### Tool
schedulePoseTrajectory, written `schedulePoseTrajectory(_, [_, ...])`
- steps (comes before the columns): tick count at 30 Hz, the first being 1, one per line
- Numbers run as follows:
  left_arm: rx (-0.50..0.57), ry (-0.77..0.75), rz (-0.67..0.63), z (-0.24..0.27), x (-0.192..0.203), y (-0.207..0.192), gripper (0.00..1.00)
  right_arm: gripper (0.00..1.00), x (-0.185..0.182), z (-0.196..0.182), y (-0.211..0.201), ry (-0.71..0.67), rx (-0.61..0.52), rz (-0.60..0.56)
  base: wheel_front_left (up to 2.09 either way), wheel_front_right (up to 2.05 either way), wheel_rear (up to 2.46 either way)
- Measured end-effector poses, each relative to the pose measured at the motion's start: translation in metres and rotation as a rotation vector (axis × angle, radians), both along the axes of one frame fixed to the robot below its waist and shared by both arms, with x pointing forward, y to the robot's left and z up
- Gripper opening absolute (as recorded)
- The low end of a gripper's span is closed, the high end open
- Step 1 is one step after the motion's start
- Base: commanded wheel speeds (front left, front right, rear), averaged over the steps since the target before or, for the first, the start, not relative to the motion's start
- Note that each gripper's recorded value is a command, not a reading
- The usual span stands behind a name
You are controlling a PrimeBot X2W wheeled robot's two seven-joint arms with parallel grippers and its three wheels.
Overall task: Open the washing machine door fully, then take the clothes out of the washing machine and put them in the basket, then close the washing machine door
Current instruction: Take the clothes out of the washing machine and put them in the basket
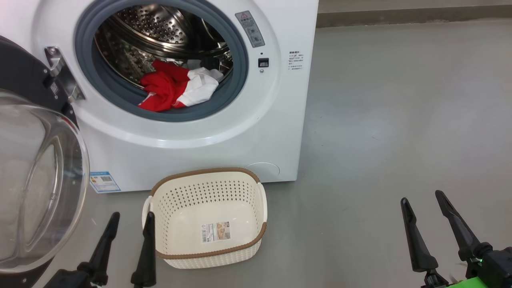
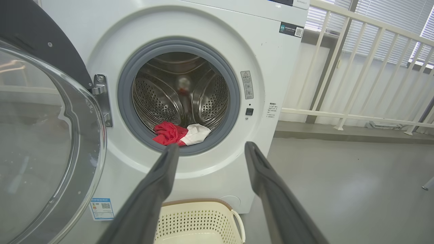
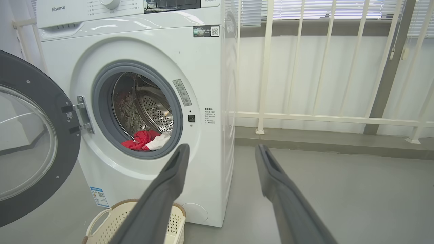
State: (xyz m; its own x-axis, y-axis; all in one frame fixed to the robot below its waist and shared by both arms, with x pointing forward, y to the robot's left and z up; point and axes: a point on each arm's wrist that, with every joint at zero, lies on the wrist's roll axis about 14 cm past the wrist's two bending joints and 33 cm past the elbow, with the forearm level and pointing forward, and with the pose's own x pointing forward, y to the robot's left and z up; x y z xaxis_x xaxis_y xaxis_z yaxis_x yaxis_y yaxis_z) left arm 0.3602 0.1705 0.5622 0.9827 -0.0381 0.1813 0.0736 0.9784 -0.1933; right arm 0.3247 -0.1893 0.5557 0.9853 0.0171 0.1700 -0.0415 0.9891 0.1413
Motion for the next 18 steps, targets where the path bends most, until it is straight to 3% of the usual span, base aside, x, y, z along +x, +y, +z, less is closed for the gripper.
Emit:
schedulePoseTrajectory(9, [0.013, 0.019, -0.017, -0.0037, -0.0009, -0.0051, 1.0, 1.0, 0.0015, -0.0012, 0.0014, 0.004, 0.0, 0.005, 0.49, -0.49, 0.0])
schedulePoseTrajectory(18, [0.017, 0.025, 0.0, -0.0053, -0.0002, -0.0024, 1.0, 1.0, 0.0038, -0.0042, 0.0031, 0.014, 0.005, 0.011, 1.64, -1.64, 0.0])
